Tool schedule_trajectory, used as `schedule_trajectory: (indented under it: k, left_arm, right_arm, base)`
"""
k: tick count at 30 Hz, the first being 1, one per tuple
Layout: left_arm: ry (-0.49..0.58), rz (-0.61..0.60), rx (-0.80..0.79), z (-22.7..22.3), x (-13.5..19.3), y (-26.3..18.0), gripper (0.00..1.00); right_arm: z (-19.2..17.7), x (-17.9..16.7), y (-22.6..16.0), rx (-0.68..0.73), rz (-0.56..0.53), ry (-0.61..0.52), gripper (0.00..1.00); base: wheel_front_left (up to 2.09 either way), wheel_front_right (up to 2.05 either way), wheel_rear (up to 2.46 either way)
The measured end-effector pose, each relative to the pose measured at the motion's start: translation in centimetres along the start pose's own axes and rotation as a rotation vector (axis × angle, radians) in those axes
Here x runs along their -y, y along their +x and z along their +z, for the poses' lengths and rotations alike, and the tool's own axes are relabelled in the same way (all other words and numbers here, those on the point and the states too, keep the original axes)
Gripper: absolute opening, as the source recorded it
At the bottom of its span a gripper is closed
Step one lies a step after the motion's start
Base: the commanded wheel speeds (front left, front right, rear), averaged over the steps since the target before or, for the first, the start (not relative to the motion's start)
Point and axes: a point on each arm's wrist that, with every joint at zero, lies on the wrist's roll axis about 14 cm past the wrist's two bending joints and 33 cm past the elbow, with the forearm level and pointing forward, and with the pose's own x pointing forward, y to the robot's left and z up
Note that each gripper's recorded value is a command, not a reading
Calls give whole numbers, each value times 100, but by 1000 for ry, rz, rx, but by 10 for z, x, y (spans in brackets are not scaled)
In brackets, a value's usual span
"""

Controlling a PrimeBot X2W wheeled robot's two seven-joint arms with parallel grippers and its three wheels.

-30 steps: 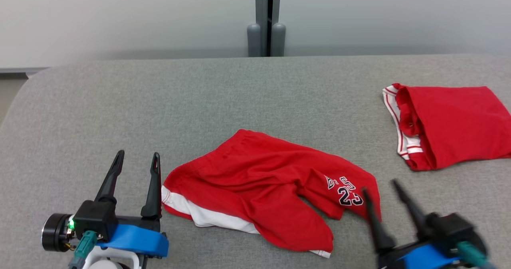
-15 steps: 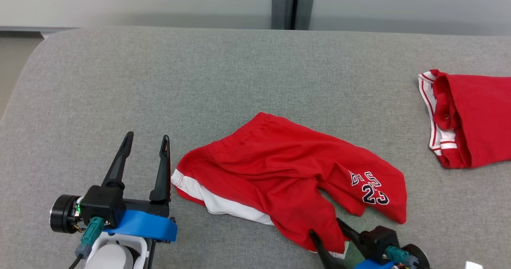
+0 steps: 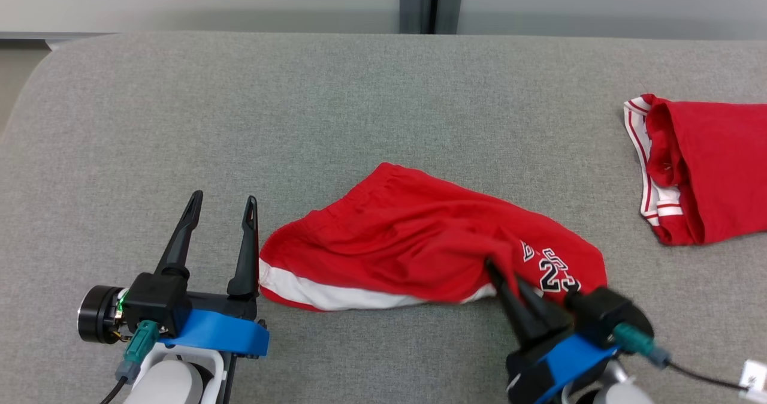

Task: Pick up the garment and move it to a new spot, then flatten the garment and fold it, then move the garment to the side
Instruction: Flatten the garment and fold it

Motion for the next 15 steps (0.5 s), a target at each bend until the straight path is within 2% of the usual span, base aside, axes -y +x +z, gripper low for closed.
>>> schedule_trajectory:
  k: [6,12,13,14,15]
  left_arm:
    - [-4,-7,-6,-4,2,6,100]
    - [-12,-12,-23,-11,4,10,100]
    - [-13,-11,-28,-13,4,10,100]
    - [-14,-11,-31,-14,5,10,100]
    - [-15,-10,-32,-14,5,10,100]
  right_arm:
    - [28,43,16,73,-102,-1,0]
    - [20,81,28,44,-204,67,0]
    - [17,84,29,38,-215,80,40]
    - [17,87,30,44,-225,100,100]
    - [17,89,32,48,-230,100,100]
  base:
    - [0,0,0]
    - [0,0,0]
    - [0,0,0]
    - [0,0,0]
    - [0,0,0]
